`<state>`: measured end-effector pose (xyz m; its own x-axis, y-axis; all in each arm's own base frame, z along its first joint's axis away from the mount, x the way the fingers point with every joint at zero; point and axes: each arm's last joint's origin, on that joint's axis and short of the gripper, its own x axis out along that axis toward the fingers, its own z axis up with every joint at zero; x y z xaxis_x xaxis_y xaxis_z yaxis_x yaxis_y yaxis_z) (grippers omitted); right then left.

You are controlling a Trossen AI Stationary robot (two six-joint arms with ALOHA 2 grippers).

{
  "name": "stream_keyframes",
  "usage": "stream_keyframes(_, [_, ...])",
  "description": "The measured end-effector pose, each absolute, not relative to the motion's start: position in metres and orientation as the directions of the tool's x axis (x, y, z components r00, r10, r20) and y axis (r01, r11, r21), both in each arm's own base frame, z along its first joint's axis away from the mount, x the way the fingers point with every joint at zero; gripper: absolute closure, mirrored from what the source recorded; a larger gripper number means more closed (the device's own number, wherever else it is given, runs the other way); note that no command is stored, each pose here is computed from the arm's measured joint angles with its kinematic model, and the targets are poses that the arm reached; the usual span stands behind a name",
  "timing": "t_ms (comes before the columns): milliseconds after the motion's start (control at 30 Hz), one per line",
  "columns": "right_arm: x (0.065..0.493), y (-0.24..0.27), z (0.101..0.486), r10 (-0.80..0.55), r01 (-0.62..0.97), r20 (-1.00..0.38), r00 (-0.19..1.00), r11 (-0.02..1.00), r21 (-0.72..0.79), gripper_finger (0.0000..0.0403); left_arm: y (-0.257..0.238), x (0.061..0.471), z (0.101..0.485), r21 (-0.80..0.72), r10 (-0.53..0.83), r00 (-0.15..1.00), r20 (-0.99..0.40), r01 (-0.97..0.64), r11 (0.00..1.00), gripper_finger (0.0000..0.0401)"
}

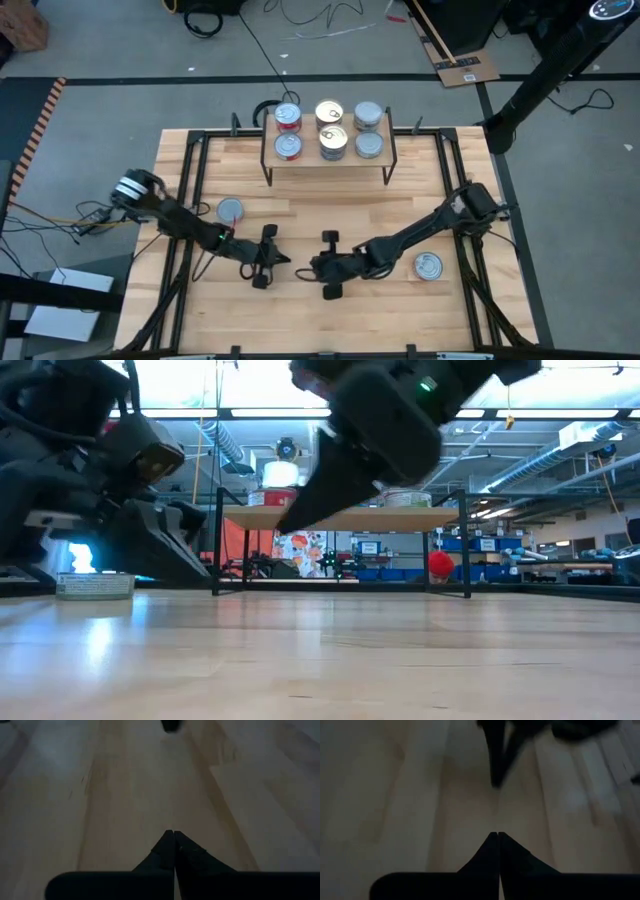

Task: Stack canned seafood by type on shelf
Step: Stack the green tuna can on top of the green tuna can on the shelf

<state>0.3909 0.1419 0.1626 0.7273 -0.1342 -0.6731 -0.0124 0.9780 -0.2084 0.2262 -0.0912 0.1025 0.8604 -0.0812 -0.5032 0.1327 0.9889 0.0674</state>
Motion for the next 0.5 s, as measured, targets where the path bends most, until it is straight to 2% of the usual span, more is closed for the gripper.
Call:
stream_keyframes(300, [0.344, 0.144, 0.165, -0.209, 0.103, -0.656, 0.725, 0.975, -0.196, 0.0396, -0.083, 0.195, 0.122, 0.047, 0.013, 0.748, -0.664, 0.025, 0.999, 0.0397])
stream_keyframes(500, [0.321, 0.154, 0.168, -0.263, 0.163, -0.615, 0.743, 0.963, -0.215, 0.0396, -0.077, 0.182, 0.141, 0.145, 0.18, 0.582, -0.793, -0.106, 0.984, 0.0397])
